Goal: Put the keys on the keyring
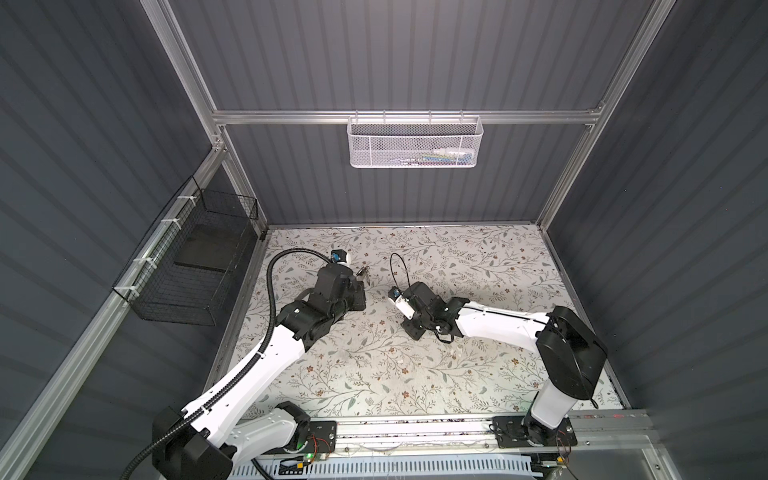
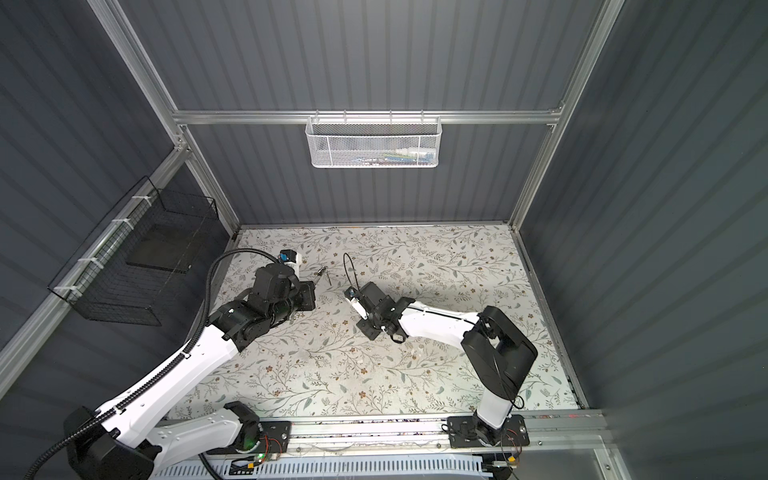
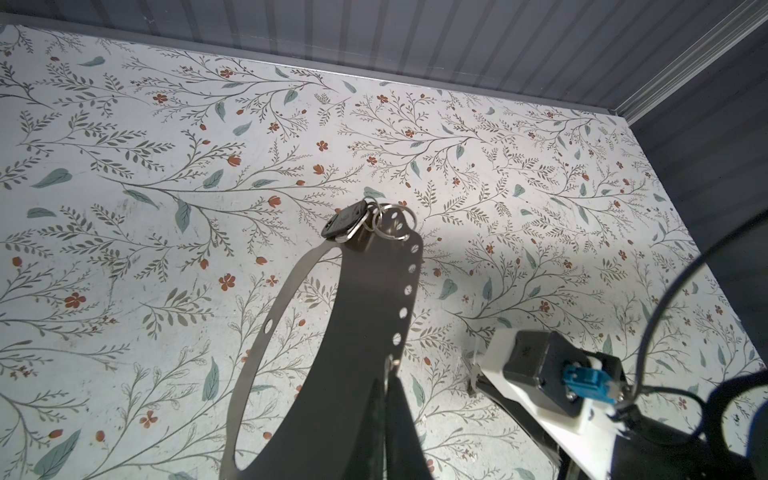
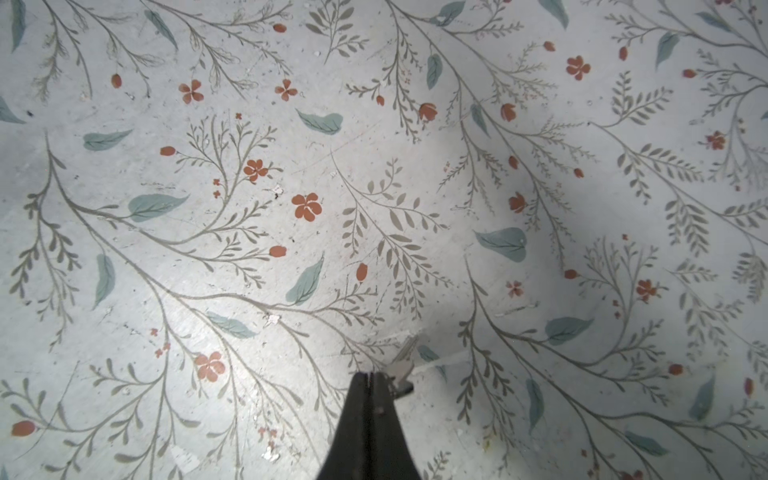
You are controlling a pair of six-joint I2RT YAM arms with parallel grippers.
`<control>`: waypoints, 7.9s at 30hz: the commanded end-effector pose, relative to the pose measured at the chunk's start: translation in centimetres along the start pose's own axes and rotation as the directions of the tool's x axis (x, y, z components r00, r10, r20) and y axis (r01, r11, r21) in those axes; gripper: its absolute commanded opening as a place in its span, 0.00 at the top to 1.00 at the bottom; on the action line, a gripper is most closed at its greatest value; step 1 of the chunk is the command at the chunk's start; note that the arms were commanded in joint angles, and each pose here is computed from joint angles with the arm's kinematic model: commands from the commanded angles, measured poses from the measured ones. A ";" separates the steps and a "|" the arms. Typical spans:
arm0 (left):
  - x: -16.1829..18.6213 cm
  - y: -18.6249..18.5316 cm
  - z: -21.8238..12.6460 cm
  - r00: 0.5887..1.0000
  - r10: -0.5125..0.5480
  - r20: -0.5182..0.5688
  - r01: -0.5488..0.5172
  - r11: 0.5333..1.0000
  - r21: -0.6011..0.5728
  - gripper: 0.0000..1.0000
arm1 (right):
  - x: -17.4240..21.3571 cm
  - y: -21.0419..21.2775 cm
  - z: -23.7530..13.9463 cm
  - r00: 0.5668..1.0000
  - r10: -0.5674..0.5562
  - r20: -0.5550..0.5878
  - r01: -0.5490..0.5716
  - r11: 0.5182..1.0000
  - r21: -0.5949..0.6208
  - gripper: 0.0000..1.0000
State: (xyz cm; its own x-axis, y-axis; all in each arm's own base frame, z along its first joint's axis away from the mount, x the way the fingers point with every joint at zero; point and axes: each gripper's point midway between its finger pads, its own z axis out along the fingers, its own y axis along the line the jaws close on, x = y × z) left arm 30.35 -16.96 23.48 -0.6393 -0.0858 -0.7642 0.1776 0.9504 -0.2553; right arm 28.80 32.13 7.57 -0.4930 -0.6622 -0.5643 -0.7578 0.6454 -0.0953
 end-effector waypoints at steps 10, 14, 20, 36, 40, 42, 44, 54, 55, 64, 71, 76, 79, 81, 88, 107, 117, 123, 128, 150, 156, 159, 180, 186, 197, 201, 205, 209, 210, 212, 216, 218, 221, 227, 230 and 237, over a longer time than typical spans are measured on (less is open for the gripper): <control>-1.0 -0.7 -0.9 0.999 0.011 0.045 -0.014 0.999 0.050 1.00 | 4.5 -1.0 -4.4 0.958 0.265 -0.107 -0.271 0.962 -0.042 1.00; -0.7 -0.9 -0.6 0.999 0.001 0.046 -0.004 0.998 0.069 1.00 | 7.9 -0.5 -5.0 0.933 0.326 -0.151 -0.335 0.941 -0.038 0.99; -0.3 -1.0 -0.3 0.999 -0.003 0.039 0.000 0.997 0.079 1.00 | 11.9 0.5 -4.9 0.883 0.414 -0.221 -0.431 0.902 -0.034 1.00; 0.5 -0.8 -0.2 0.999 -0.011 0.035 0.008 0.997 0.082 1.00 | 14.6 1.2 -4.6 0.815 0.504 -0.284 -0.527 0.850 -0.005 0.99; 0.4 -0.8 -0.2 0.999 -0.009 0.035 0.006 0.997 0.082 1.00 | 13.0 0.6 -5.0 0.830 0.496 -0.255 -0.514 0.858 -0.006 0.98; 0.5 -0.8 -0.1 0.999 -0.009 0.031 0.007 0.997 0.083 1.00 | 12.4 0.5 -4.9 0.836 0.488 -0.252 -0.506 0.862 -0.009 0.97; 0.6 -0.8 -0.1 1.000 -0.010 0.028 0.008 0.996 0.085 1.00 | 12.1 0.4 -4.6 0.835 0.485 -0.261 -0.505 0.863 -0.013 0.97; 1.2 -0.5 -0.1 1.000 -0.011 0.017 0.009 0.997 0.080 1.00 | 12.8 -0.1 -3.9 0.818 0.497 -0.290 -0.520 0.854 -0.004 0.70; 1.2 -0.5 -0.1 1.000 -0.011 0.018 0.009 0.997 0.080 1.00 | 12.5 -0.1 -4.1 0.820 0.500 -0.281 -0.522 0.853 -0.007 0.70; 0.8 -0.2 -0.5 0.999 -0.003 0.039 0.000 0.998 0.063 1.00 | 12.5 -0.3 -5.1 0.830 0.465 -0.307 -0.465 0.882 0.076 0.65; 0.8 0.1 -0.9 0.999 -0.003 0.050 0.000 0.998 0.055 1.00 | 13.1 -0.2 -4.4 0.809 0.441 -0.389 -0.400 0.898 0.186 0.64; 0.9 0.2 -1.0 0.999 -0.004 0.051 0.001 0.999 0.054 1.00 | 13.5 -0.2 -3.7 0.786 0.447 -0.427 -0.382 0.894 0.233 0.65; 0.9 0.2 -1.0 0.999 -0.005 0.052 0.002 0.998 0.056 1.00 | 13.7 0.1 -3.2 0.779 0.448 -0.438 -0.386 0.894 0.229 0.68; 0.9 0.2 -1.0 0.999 -0.004 0.049 0.001 0.998 0.055 1.00 | 13.8 0.2 -3.0 0.772 0.451 -0.448 -0.388 0.893 0.230 0.70; 1.0 0.2 -1.0 0.999 -0.002 0.050 -0.001 0.999 0.055 1.00 | 14.7 0.8 -2.3 0.749 0.465 -0.472 -0.406 0.885 0.227 0.75; 1.1 0.1 -0.8 0.999 -0.005 0.043 0.002 0.998 0.060 1.00 | 14.4 -0.8 -3.5 0.767 0.499 -0.405 -0.410 0.865 0.289 0.84; 1.3 0.2 -0.9 0.999 -0.008 0.041 0.005 0.998 0.059 1.00 | 13.6 -0.1 -3.5 0.764 0.495 -0.414 -0.430 0.869 0.245 0.81; 1.3 0.2 -0.9 0.999 -0.006 0.043 0.004 0.998 0.062 1.00 | 14.3 0.3 -2.9 0.747 0.494 -0.446 -0.432 0.870 0.240 0.84; 1.3 0.2 -1.0 0.999 -0.005 0.045 0.002 0.998 0.060 1.00 | 14.1 -0.1 -2.9 0.750 0.500 -0.433 -0.435 0.866 0.246 0.88; 0.0 -1.3 -1.6 0.997 0.018 0.077 -0.028 0.991 0.130 1.00 | 7.6 -1.9 -7.4 0.881 0.467 -0.076 -0.461 0.883 0.087 1.00; -1.8 -4.4 -3.0 0.989 0.063 0.135 -0.099 0.956 0.277 1.00 | 2.1 -3.3 -12.0 0.879 0.406 0.252 -0.415 0.910 -0.017 1.00; -2.6 -6.6 -4.1 0.981 0.105 0.161 -0.160 0.911 0.379 1.00 | -0.5 -3.6 -14.6 0.845 0.369 0.388 -0.372 0.926 -0.070 1.00; -6.4 -13.2 -10.4 0.866 0.278 0.414 -0.487 0.653 0.580 1.00 | -10.1 -3.9 -29.7 0.506 0.187 0.842 -0.032 0.980 -0.199 0.98; -7.0 -13.1 -9.5 0.871 0.300 0.389 -0.482 0.676 0.558 1.00 | -10.7 -2.0 -30.5 0.513 0.201 0.835 0.067 0.960 -0.272 0.96; -6.4 -12.6 -8.9 0.867 0.364 0.340 -0.497 0.685 0.533 1.00 | -11.2 -2.4 -29.2 0.547 0.221 0.807 0.029 0.959 -0.282 0.97; -5.3 -12.0 -7.8 0.864 0.429 0.264 -0.502 0.687 0.525 1.00 | -11.2 -3.9 -28.9 0.559 0.213 0.802 -0.042 0.973 -0.229 0.98; -3.0 -11.9 -7.3 0.853 0.497 0.156 -0.488 0.657 0.574 1.00 | -11.5 -5.4 -28.0 0.591 0.198 0.782 -0.100 0.980 -0.173 0.98; -1.6 -12.1 -7.4 0.846 0.519 0.118 -0.471 0.625 0.622 1.00 | -12.2 -5.7 -26.9 0.611 0.203 0.765 -0.107 0.979 -0.174 0.97; -1.5 -12.2 -7.6 0.847 0.518 0.119 -0.468 0.621 0.628 1.00 | -12.3 -5.8 -26.7 0.611 0.204 0.764 -0.111 0.979 -0.173 0.96; -1.2 -12.4 -7.7 0.846 0.520 0.117 -0.463 0.609 0.644 1.00 | -12.8 -6.0 -26.4 0.617 0.198 0.761 -0.113 0.980 -0.163 0.97; -0.7 -12.7 -8.2 0.846 0.522 0.113 -0.451 0.584 0.675 1.00 | -13.7 -6.0 -25.2 0.638 0.190 0.746 -0.094 0.981 -0.169 0.97; -0.6 -12.8 -8.4 0.844 0.522 0.119 -0.453 0.576 0.680 1.00 | -13.9 -5.6 -24.3 0.653 0.192 0.732 -0.078 0.979 -0.188 0.97; -0.9 -12.7 -8.8 0.845 0.517 0.138 -0.465 0.580 0.669 1.00 | -13.8 -4.7 -23.2 0.668 0.209 0.715 -0.051 0.971 -0.236 0.97; -1.8 -12.1 -8.6 0.847 0.508 0.156 -0.484 0.617 0.620 1.00 | -12.7 -1.6 -21.9 0.699 0.239 0.674 0.021 0.935 -0.354 0.97; -2.3 -11.7 -8.1 0.849 0.502 0.164 -0.494 0.643 0.585 1.00 | -12.1 0.1 -21.6 0.714 0.232 0.661 0.051 0.924 -0.379 0.97; -3.5 -11.0 -7.9 0.854 0.481 0.199 -0.508 0.687 0.519 1.00 | -10.8 2.3 -20.8 0.738 0.255 0.625 0.053 0.901 -0.431 0.97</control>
State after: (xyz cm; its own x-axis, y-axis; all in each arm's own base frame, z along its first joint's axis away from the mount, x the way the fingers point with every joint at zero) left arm 24.01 -25.11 31.24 -0.3741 0.3834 -0.8444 0.8479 0.5103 -0.1439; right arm 24.67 32.55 30.89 -0.2689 -0.0873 -0.9592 -0.8853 0.4146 0.2105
